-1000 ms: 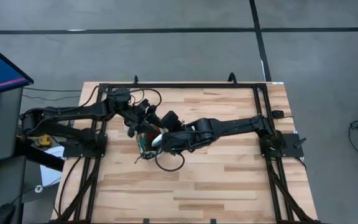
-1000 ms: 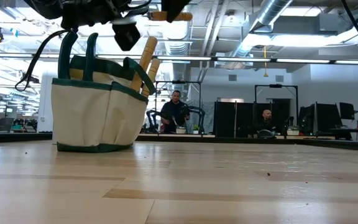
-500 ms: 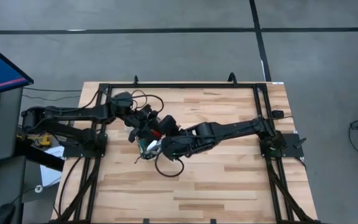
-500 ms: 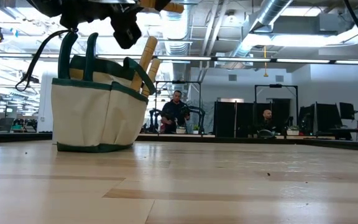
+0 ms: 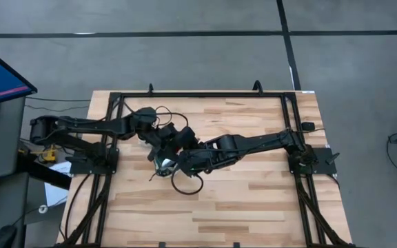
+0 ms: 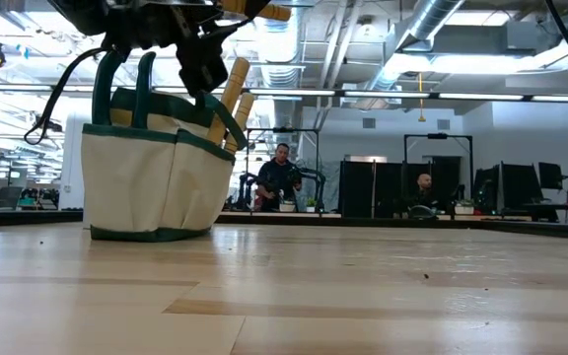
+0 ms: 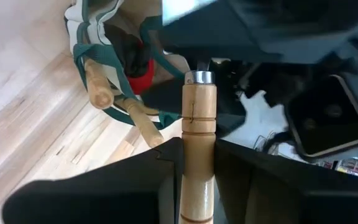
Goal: Pick & Place Garden tools in Gardening bag
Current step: Put the trowel into the gardening bag
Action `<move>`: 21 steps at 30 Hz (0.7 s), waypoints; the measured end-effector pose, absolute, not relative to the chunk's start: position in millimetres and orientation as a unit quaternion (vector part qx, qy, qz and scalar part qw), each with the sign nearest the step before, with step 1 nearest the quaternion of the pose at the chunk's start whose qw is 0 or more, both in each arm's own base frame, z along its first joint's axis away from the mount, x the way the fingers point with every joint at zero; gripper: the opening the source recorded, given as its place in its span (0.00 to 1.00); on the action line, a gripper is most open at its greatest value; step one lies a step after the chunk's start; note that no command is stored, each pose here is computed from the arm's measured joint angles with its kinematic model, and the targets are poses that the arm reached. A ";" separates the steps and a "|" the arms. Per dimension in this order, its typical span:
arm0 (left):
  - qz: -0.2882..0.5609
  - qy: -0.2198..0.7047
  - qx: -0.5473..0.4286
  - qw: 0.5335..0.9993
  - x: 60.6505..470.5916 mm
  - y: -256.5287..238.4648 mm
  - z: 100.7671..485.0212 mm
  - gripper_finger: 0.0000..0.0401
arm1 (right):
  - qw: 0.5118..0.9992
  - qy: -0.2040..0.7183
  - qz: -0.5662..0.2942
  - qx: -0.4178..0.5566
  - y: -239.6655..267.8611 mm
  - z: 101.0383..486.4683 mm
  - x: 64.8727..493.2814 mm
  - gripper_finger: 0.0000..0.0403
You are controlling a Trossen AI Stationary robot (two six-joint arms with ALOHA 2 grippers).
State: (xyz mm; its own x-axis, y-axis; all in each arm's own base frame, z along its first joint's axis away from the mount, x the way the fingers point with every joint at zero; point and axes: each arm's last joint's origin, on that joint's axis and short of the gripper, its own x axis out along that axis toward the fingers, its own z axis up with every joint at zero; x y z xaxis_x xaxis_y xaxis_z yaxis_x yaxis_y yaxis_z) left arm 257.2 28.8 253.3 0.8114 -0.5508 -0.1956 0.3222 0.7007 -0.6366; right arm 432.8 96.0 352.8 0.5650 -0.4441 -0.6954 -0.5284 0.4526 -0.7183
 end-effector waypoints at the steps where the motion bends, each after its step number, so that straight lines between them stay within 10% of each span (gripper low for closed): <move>1: -0.242 0.191 -0.303 0.902 257.7 28.5 252.4 0.52 | 0.714 0.465 0.030 -0.522 96.1 352.7 432.8 0.14; 21: -0.237 0.170 -0.312 0.904 254.1 30.6 261.5 0.52 | 0.715 0.463 0.040 -0.522 103.1 345.5 435.1 0.14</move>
State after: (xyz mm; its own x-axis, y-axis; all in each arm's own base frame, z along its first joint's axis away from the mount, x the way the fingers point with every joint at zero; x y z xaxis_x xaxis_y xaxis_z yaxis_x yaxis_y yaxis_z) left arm 254.1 30.6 261.5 0.8299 -0.5346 -0.1596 0.3228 0.6934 -0.6442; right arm 435.1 103.1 345.5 0.5673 -0.4278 -0.7037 -0.5407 0.4510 -0.7101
